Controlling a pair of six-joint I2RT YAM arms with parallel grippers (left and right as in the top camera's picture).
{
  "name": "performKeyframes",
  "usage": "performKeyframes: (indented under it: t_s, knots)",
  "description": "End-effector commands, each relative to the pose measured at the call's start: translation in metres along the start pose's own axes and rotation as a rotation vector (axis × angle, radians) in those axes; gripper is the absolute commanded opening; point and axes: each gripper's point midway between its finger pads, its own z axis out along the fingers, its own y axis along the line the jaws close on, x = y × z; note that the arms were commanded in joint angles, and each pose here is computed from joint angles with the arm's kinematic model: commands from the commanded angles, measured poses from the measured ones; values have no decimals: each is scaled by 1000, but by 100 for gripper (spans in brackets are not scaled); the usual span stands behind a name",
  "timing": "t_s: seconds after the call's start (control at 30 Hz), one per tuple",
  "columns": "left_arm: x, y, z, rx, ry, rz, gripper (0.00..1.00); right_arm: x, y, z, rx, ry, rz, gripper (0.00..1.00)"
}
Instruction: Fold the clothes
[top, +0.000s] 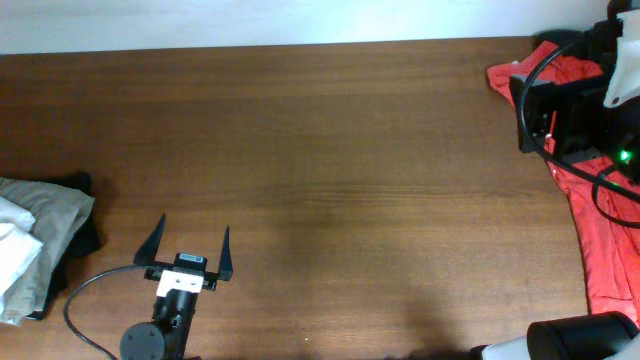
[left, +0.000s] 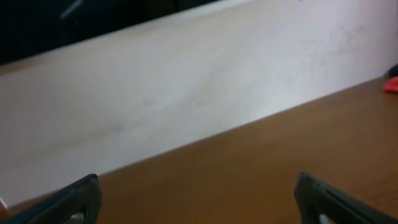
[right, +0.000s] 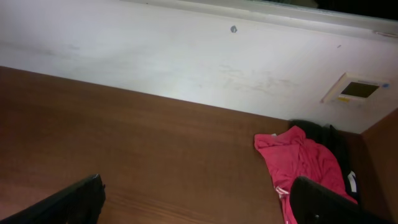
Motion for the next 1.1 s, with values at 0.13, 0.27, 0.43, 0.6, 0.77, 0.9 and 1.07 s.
performKeyframes:
  t_s: [0.13,0.27,0.43,0.6,0.77,0.9,1.07]
  knots:
    - [48,-4,-5,-7,193,-58,99,1,-3,-1,12,3,11,99]
    - [47,-4,-5,-7,192,-57,99,1,-3,-1,12,3,11,99]
    - [47,-4,-5,-7,192,-57,99,1,-3,-1,12,3,11,99]
    - [47,-4,-5,-7,192,-57,99,0,-10,-1,50,0,7,99]
    - [47,-4,-5,-7,192,-57,99,-104,12,-17,-86,-467,-50,99]
    - [47,-4,-5,-7,192,-57,99,-54,30,-6,-141,-661,-95,99]
    - [47,-4,-5,-7,192,-57,99,80,45,13,-126,-809,-122,99]
